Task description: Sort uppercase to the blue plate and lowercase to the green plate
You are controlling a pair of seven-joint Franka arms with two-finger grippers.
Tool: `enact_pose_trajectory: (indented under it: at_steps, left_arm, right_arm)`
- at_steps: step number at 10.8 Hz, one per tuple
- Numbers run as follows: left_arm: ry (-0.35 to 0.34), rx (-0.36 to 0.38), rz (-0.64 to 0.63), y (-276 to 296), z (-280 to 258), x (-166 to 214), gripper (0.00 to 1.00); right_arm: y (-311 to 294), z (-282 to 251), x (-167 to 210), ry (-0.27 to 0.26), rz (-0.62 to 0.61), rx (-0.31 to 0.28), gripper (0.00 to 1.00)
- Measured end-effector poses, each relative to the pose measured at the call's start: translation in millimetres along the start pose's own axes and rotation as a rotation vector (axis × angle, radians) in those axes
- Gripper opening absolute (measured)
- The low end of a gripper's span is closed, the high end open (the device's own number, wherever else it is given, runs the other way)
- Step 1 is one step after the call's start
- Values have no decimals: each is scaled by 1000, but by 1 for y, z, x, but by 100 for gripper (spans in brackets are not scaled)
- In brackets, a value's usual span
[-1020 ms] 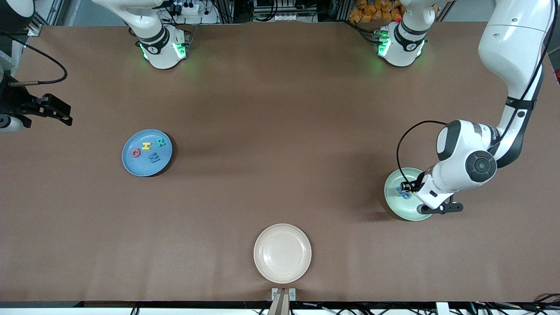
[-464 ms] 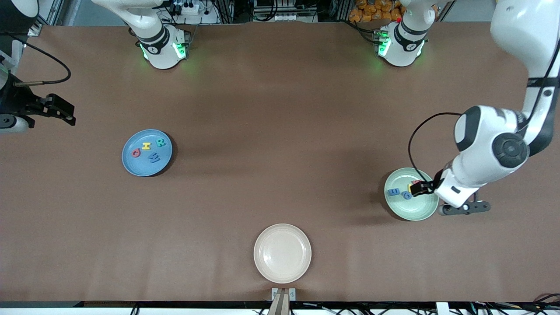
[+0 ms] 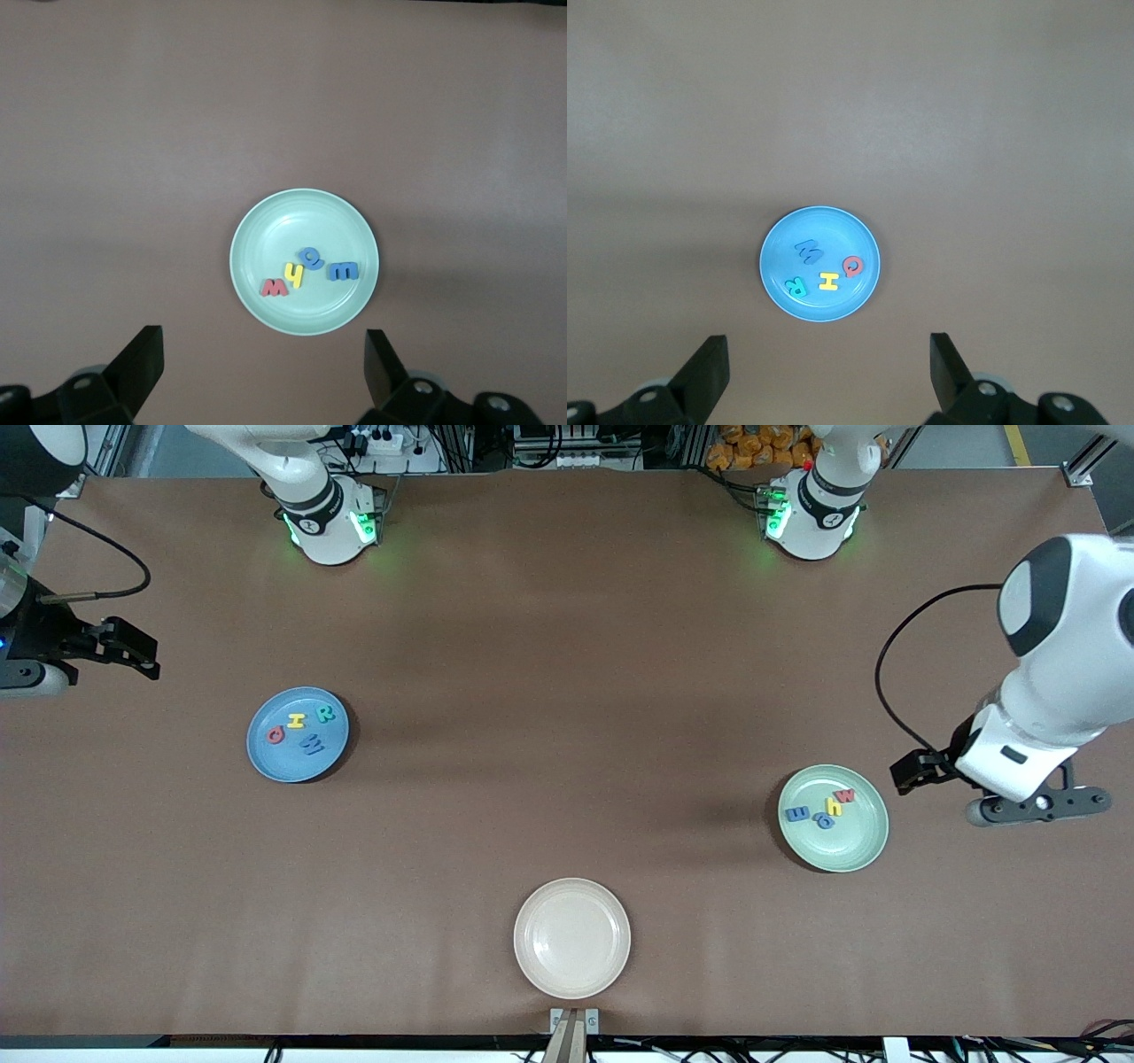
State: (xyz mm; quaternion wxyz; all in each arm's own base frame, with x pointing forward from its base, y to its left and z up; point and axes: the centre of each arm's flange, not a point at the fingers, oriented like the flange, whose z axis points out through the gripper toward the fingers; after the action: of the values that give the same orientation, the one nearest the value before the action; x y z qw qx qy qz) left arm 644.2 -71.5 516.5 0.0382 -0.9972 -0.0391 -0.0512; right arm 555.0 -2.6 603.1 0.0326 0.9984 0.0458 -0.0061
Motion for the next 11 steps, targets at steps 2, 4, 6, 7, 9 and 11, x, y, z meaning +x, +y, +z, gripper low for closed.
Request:
enact_pose_trajectory:
  at_steps: [2,4,6,7,9,11]
  left_arm:
    - [10,2,-8,-3,-29,-2,100]
    - [45,-10,-2,1,-74,-16,100]
    - [61,-15,24,3,-104,-31,100]
    - [54,-30,21,3,-112,-37,100]
    - [32,-47,5,-4,-115,-41,100]
    - [4,-40,0,-9,-114,-44,100]
  right_arm:
    - [-4,0,1,3,-6,0,100]
    - [-7,-1,1,5,-12,-1,100]
    - [-5,0,1,6,-9,-1,100]
    - [-5,0,1,6,-9,-1,100]
    - [-5,0,1,5,-9,-1,100]
    - [-5,0,1,4,-9,-1,100]
